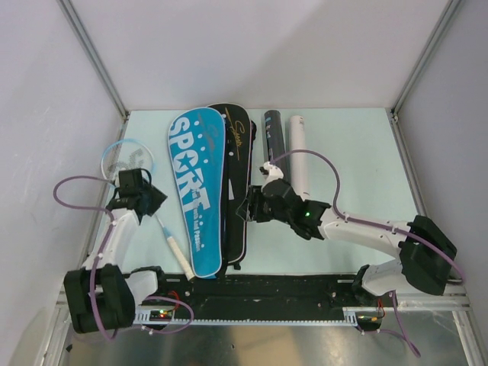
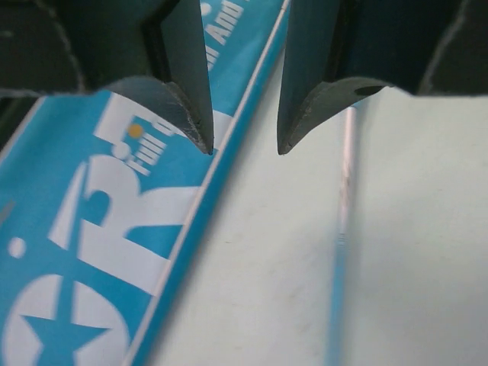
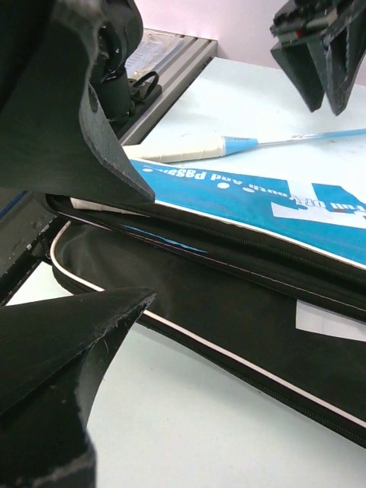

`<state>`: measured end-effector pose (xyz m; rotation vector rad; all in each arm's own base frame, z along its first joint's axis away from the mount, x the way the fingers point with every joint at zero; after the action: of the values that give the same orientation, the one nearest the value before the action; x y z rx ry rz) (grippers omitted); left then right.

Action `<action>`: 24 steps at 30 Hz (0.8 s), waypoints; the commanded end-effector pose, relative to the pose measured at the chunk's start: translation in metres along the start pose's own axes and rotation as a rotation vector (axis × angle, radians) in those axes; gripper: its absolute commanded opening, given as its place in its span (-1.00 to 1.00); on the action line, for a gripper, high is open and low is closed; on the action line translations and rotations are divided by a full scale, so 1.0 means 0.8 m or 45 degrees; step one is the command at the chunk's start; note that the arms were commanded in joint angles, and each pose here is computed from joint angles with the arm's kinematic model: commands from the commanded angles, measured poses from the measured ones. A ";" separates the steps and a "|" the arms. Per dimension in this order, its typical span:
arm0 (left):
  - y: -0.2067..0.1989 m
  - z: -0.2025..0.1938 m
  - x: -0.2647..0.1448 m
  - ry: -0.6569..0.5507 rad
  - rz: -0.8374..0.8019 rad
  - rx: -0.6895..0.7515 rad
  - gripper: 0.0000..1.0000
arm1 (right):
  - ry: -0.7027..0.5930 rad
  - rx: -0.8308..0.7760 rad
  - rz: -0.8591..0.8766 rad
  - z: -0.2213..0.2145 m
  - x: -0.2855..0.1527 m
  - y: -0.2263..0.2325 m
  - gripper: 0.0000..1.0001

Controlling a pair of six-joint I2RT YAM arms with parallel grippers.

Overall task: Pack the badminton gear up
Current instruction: Pick up the racket from the center of the board.

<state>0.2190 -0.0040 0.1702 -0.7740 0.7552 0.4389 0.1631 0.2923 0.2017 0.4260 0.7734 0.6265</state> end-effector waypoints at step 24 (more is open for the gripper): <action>0.064 -0.002 0.073 0.129 0.512 0.005 -0.41 | -0.126 -0.004 0.126 0.025 -0.032 -0.014 0.04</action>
<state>0.2215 0.0274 0.1068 -0.6798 1.0006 0.7396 0.1665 0.2668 0.2094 0.4676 0.7191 0.6612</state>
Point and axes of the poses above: each gripper's point midway between its finger pads, its own x axis out along the fingers, its own y axis along the line the jaws close on, z = x × y, the point moved 10 cm from there along -x, back along the fingers, and after that the axes turned 1 degree about -x, right-handed, at the moved point
